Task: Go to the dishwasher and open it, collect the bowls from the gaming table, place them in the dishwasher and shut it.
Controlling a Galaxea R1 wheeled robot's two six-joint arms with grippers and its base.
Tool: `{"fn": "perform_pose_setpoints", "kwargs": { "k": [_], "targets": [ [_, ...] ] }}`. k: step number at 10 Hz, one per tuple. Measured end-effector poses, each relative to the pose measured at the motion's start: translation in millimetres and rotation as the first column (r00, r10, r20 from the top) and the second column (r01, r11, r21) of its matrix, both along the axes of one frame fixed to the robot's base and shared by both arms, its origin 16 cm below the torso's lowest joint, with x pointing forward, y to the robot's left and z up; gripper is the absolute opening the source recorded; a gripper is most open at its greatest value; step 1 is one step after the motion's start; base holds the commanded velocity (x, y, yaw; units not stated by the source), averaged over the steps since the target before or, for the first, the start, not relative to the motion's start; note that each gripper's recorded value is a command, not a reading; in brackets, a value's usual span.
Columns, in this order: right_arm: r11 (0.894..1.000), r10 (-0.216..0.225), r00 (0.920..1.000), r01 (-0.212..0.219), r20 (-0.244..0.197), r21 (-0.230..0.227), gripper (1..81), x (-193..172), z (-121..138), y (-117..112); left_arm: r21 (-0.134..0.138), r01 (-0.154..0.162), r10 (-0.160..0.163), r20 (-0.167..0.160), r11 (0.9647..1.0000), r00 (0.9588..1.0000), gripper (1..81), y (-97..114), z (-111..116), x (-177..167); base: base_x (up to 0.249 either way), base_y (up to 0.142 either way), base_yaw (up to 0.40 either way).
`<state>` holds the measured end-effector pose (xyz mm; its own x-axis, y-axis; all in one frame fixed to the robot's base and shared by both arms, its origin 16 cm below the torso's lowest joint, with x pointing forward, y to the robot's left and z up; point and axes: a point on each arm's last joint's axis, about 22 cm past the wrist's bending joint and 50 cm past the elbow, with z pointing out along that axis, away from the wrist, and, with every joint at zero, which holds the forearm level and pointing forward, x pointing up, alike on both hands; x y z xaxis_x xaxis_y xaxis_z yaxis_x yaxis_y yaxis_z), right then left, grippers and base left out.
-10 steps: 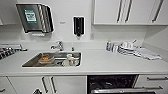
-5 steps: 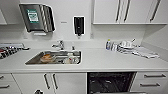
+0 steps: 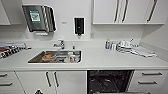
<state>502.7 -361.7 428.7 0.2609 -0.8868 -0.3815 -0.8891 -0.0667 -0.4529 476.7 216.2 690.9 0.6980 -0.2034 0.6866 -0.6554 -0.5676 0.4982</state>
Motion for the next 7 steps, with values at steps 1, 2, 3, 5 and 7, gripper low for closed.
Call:
{"fn": "perform_pose_setpoints", "kwargs": {
  "k": [1,2,3,5,7],
  "targets": [
    [1.000,0.000,0.9999,0.000,-0.012,-0.002,81.1,-4.3,-6.9,1.6,-0.002,0.000,0.000,0.000,1.0000,1.0000,81.1,-0.5,0.1,0.5,-0.079,0.000,0.000],
    [1.000,-0.005,0.9999,0.005,-0.014,-0.003,81.1,-3.9,-12.8,3.6,-0.003,-0.001,0.001,0.001,1.0000,1.0000,81.1,-0.6,0.3,0.7,-0.079,0.000,0.000],
    [1.000,-0.018,0.9998,0.018,-0.003,0.003,81.1,-5.7,-19.3,7.2,-0.005,0.001,-0.001,-0.004,1.0000,1.0000,81.1,-1.6,-1.5,-1.3,-0.079,0.000,0.000],
    [0.999,-0.040,0.9992,0.040,0.003,-0.004,81.1,-12.6,-37.6,8.0,-0.007,0.005,-0.005,-0.018,1.0000,0.9998,81.1,-5.3,-9.2,-2.3,-0.079,0.000,0.000],
    [0.999,-0.046,0.9989,0.046,-0.005,-0.001,81.1,-25.5,-53.1,15.7,-0.004,0.004,-0.004,-0.032,1.0000,0.9995,81.1,-4.1,-13.2,-7.3,-0.079,0.000,0.000]
  ]
}}
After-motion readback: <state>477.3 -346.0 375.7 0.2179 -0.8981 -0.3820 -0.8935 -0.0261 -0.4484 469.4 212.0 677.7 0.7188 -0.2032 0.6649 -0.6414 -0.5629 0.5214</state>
